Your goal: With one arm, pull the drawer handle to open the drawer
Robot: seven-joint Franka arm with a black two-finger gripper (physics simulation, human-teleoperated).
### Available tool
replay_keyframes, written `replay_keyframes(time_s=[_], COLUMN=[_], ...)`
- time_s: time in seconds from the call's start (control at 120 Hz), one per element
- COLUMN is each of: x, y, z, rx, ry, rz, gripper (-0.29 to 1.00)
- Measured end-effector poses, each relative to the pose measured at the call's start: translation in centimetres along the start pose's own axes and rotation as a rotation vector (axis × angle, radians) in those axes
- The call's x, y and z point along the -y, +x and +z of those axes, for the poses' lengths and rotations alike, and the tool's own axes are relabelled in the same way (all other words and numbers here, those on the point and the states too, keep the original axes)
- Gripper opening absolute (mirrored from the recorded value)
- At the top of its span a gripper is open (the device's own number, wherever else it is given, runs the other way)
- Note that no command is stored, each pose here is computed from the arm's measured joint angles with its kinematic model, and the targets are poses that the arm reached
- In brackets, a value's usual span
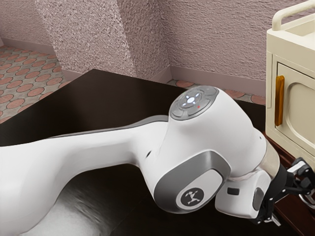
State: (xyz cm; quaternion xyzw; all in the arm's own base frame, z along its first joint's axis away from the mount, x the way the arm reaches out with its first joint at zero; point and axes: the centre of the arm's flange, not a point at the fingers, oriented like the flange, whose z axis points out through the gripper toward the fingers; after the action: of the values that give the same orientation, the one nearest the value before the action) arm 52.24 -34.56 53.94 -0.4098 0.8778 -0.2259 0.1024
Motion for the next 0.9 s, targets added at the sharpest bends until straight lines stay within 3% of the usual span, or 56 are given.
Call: replay_keyframes(time_s=[0.9], x=[-2.7], y=[0.5], z=[-1.7], rx=[-0.013], ry=[-0.105], rz=[-0.010], gripper=[0.50])
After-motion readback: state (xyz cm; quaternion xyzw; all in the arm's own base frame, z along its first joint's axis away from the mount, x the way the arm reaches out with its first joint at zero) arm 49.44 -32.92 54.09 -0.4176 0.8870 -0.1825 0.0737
